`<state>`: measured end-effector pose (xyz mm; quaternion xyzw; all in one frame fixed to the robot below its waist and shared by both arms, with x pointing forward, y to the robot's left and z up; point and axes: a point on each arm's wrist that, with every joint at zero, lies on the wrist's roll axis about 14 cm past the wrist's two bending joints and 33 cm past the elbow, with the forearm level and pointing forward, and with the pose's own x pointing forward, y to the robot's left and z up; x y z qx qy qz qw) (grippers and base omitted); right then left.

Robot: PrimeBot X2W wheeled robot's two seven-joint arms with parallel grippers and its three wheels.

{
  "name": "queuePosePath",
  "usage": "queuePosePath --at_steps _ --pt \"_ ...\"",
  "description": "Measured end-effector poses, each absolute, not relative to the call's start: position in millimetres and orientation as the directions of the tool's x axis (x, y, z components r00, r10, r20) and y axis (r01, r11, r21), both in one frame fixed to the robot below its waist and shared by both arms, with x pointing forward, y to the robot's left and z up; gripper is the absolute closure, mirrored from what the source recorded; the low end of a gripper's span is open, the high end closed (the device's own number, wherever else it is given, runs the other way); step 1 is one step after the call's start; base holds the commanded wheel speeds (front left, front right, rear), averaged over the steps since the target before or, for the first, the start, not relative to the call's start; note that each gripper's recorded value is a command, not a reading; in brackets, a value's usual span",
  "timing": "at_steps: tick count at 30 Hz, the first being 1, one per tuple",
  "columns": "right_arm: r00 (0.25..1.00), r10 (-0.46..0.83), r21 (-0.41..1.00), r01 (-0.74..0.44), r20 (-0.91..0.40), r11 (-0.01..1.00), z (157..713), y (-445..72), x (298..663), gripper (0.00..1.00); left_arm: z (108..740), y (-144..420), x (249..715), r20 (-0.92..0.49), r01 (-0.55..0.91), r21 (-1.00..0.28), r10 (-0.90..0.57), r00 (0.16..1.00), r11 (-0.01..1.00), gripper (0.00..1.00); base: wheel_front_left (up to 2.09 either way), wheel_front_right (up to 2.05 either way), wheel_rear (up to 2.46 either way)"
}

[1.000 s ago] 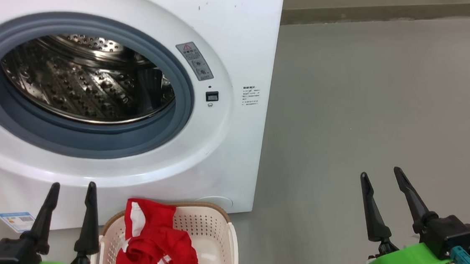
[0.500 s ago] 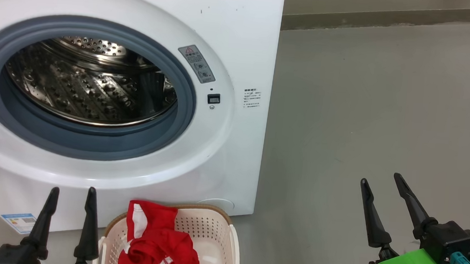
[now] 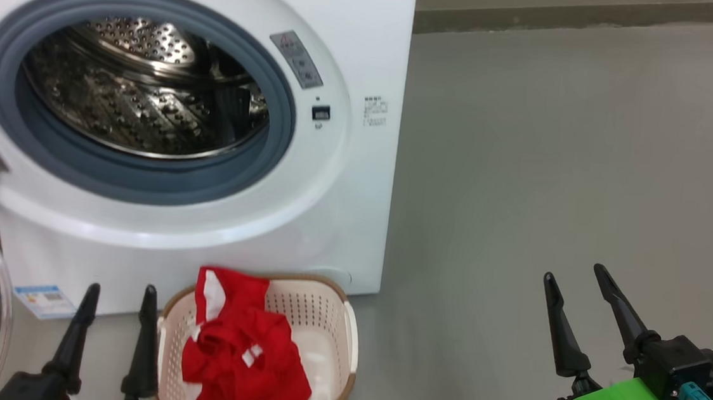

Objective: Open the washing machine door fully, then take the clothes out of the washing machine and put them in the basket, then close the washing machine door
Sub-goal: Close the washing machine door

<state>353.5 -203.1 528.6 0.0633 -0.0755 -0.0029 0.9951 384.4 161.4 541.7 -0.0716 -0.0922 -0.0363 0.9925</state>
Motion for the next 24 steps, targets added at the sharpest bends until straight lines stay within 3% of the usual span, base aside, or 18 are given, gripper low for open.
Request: queuePosePath --at_steps 11,24 --pt "0.990 -0.011 0.133 -0.008 0.140 0.991 525.3 -201.4 354.9 0.00 537.2 160.6 381.7 0.176 0.090 -0.137 -0.065 0.982 0.986 0.00 -1.49 1.49 0.00" --pt "0.990 0.006 0.133 -0.025 0.138 0.991 524.7 -195.9 358.6 0.00 534.2 168.1 379.2 0.165 0.053 -0.147 -0.029 0.986 0.988 0.00 -0.16 0.16 0.00"
